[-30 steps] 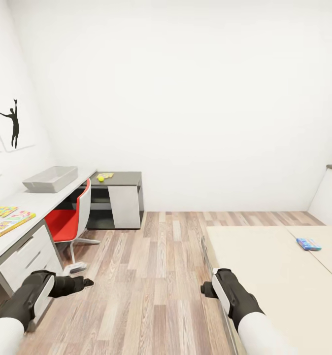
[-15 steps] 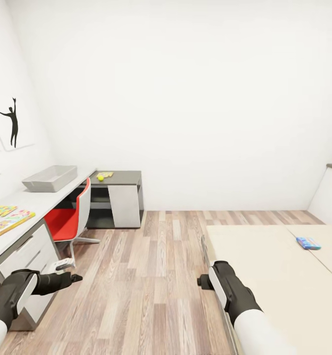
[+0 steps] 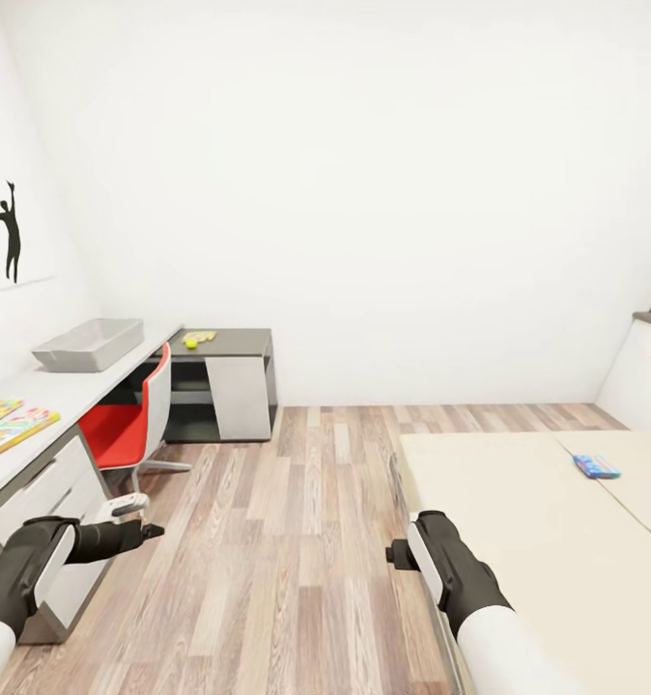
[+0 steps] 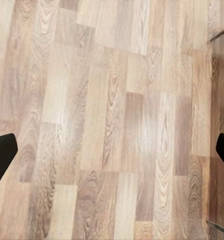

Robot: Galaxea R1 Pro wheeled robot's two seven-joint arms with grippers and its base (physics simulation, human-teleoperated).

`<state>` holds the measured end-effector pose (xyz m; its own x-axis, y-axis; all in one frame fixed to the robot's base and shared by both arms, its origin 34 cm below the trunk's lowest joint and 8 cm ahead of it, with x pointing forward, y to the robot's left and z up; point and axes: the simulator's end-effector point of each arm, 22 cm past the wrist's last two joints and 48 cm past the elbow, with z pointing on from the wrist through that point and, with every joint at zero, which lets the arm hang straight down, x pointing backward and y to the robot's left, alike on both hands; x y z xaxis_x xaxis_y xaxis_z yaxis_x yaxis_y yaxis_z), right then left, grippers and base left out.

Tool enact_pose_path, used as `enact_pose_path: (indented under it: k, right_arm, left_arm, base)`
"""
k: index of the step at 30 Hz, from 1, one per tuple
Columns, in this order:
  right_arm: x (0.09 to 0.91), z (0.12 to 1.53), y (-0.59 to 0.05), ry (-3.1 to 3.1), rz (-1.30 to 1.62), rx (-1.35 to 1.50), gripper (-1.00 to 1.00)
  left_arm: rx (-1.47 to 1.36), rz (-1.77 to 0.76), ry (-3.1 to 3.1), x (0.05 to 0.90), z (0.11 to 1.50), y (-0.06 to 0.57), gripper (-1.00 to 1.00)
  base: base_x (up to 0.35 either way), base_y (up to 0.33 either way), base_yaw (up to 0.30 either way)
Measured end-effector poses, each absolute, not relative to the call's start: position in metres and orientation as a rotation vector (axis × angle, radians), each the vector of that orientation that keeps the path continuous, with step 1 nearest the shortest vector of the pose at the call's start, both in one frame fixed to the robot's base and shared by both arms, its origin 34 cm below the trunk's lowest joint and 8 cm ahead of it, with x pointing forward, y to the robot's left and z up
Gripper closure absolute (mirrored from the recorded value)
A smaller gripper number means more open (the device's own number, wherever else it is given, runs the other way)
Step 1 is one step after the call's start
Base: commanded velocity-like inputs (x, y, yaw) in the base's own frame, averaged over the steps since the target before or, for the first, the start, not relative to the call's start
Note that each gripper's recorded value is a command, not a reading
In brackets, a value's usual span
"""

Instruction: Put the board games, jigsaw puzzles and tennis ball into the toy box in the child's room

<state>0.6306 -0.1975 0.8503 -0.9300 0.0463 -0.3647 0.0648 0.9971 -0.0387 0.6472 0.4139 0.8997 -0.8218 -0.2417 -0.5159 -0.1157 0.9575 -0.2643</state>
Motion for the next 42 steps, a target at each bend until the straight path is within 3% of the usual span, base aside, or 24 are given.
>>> enact_pose_path:
  k: [42]
  right_arm:
    - [0.634,0.85,-0.196,2.754,-0.086,0.062,-1.0]
  left_arm:
    - [-0.226,-0.385,2.542,0.653,0.89,0.365,-1.0]
  base:
    - [0.0,-0.009,-0.002]
